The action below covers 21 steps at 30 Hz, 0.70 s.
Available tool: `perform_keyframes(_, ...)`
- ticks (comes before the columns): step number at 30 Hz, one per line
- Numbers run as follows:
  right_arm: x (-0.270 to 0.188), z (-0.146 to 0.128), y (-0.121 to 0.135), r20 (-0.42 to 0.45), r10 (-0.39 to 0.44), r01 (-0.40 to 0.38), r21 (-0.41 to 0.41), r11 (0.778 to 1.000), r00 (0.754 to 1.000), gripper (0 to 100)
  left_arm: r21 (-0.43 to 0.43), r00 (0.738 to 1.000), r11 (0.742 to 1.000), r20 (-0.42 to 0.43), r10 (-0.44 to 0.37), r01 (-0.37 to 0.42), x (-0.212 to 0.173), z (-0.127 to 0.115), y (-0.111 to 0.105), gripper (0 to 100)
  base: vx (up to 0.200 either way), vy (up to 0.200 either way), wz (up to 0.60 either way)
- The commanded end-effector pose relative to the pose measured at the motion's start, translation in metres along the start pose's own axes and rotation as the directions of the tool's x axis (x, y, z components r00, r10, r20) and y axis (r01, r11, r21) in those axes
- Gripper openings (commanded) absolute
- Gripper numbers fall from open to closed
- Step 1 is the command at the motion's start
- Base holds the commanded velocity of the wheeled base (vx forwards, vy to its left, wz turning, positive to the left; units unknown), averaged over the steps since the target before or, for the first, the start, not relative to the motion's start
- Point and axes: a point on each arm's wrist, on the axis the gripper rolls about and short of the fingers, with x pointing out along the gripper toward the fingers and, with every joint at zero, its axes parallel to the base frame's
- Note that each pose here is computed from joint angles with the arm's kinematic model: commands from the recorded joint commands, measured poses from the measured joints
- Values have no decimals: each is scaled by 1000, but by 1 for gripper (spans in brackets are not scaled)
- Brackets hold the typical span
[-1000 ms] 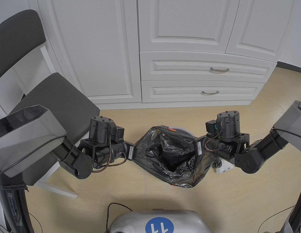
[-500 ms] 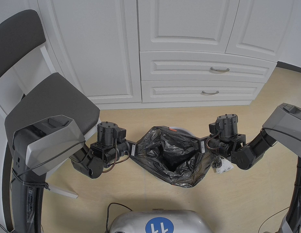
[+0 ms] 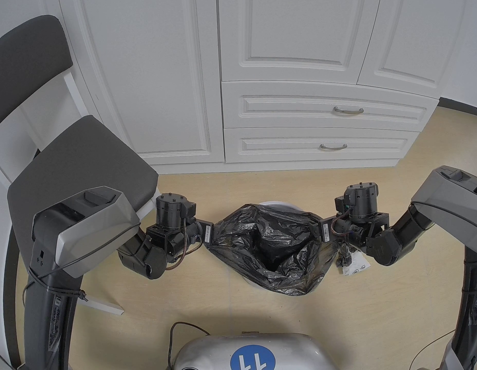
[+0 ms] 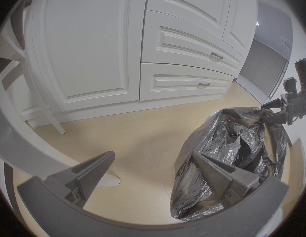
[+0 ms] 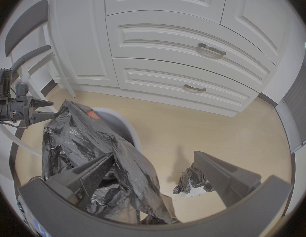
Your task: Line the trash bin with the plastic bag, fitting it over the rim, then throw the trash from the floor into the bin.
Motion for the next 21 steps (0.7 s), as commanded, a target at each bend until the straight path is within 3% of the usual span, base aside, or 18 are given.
perform_keyframes(1, 12, -7, -7, -16, -21, 21, 1, 1000, 1000, 100, -4, 1000, 1000, 14, 10, -10, 7, -2, -1, 100, 0, 0, 0)
perform_keyframes(9, 37, -8, -17, -4, -62, 62, 31, 998, 998, 100, -57, 994, 996, 82, 67, -63, 26, 2, -11, 100, 0, 0, 0)
perform_keyframes(21, 63, -22, -18, -20, -77, 78, 46, 996, 997, 100, -51, 995, 996, 69, 74, -71, 32, -8, -16, 100, 0, 0, 0)
